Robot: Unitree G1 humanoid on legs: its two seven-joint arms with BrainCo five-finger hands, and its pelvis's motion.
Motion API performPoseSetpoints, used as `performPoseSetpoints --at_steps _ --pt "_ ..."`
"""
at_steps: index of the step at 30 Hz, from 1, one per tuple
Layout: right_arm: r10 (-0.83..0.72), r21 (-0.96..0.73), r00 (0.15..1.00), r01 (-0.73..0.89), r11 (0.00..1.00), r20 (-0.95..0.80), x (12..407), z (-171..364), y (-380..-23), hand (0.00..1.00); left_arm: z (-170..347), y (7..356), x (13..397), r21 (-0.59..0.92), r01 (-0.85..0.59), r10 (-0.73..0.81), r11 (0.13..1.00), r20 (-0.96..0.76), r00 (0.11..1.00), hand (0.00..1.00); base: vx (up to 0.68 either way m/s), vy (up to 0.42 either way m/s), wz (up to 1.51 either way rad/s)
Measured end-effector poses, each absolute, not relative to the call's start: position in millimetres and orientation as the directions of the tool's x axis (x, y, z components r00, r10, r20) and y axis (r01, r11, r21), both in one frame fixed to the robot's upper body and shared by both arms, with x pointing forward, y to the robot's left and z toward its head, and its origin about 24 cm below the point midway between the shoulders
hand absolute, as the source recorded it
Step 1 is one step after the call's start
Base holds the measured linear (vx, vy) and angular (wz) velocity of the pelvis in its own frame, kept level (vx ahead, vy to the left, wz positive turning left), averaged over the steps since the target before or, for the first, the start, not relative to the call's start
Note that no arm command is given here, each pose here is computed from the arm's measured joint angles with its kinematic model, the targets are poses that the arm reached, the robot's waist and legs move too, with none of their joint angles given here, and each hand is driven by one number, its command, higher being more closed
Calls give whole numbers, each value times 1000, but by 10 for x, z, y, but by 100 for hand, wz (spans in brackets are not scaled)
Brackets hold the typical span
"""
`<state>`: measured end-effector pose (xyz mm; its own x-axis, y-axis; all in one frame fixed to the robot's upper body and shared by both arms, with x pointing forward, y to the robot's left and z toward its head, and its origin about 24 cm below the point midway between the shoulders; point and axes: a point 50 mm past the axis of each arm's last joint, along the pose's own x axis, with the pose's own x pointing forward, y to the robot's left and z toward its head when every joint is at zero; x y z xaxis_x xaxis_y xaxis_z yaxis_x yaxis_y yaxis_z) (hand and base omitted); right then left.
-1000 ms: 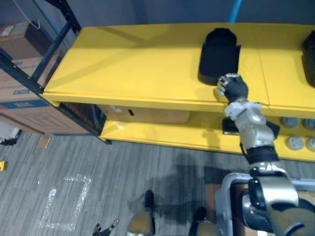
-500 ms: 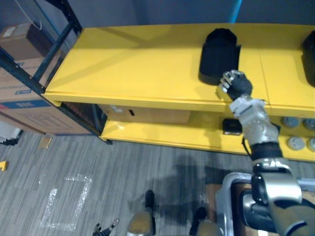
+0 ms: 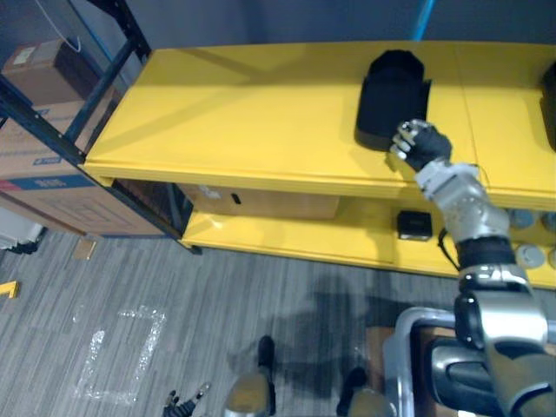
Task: Walk over and take plastic housings, then place them on the shelf
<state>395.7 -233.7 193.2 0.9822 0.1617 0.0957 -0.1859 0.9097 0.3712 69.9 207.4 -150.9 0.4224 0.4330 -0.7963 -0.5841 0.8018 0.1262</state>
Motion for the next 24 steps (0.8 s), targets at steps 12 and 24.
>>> performPoseSetpoints --at_steps 12,24 --pt "229 288 973 -229 930 33 3954 1984 -2351 100 -1509 2069 705 100 -598 421 795 -800 426 0 0 -1 0" --pt "227 231 973 -215 949 -30 3987 2043 -2362 100 -1506 2069 717 98 -597 421 796 -799 429 0 0 0 0"
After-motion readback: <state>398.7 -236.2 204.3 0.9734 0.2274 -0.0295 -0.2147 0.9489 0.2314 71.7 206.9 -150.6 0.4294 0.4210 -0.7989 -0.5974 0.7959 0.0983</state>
